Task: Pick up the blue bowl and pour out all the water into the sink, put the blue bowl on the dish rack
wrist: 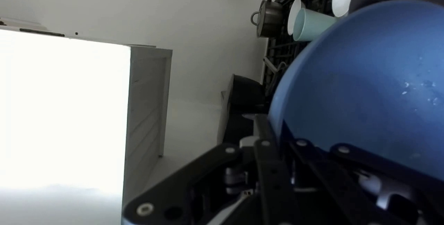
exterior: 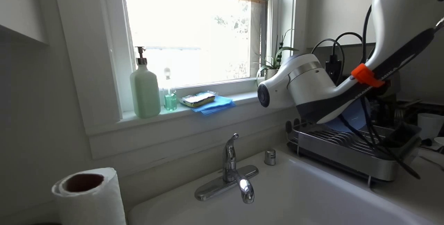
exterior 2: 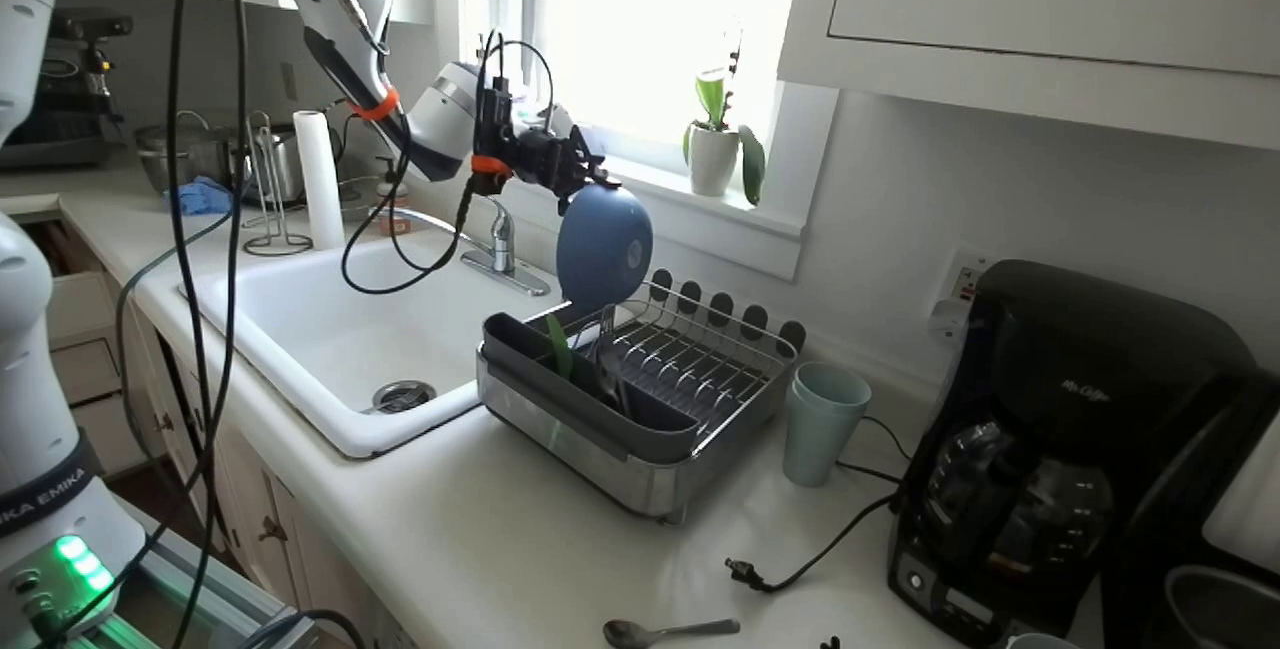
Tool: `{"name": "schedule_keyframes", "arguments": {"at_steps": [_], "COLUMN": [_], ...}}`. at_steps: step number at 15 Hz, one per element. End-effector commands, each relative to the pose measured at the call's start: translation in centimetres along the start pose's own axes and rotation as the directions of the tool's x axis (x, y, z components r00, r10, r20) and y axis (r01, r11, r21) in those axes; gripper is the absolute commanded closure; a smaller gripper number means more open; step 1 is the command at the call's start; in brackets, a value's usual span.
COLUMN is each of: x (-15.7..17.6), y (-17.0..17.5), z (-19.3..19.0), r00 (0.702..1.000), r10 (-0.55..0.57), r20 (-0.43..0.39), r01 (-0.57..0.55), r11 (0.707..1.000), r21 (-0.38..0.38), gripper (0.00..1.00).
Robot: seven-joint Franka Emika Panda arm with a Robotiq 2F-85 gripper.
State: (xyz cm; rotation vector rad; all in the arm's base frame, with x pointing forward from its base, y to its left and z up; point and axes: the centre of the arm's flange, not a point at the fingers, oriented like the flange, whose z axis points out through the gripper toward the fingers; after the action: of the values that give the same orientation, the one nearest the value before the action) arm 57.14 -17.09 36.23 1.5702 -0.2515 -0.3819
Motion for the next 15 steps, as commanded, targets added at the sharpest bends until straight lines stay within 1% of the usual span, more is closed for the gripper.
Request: {"name": "schedule_keyframes", "arguments": {"at_steps": [1,8,11,15], "x": [3.7,7.3,8.5,9.4], "y": [-1.5,-5.3,-6.6,-7.0], "z": [0.8,1.5,1.2,-0.1], "r00": [1.000,0.999,0.999,0.997], "r10": [0.017,0.037,0.050,0.062], "r20": [-0.005,-0.011,-0.008,-0.042], "r01": [-0.017,-0.037,-0.051,-0.064], "r11": [1.000,0.999,0.998,0.996], "r21": [-0.021,-0.012,-0.021,-0.057], "gripper": [0.99,0.99,0.99,0.99]}}
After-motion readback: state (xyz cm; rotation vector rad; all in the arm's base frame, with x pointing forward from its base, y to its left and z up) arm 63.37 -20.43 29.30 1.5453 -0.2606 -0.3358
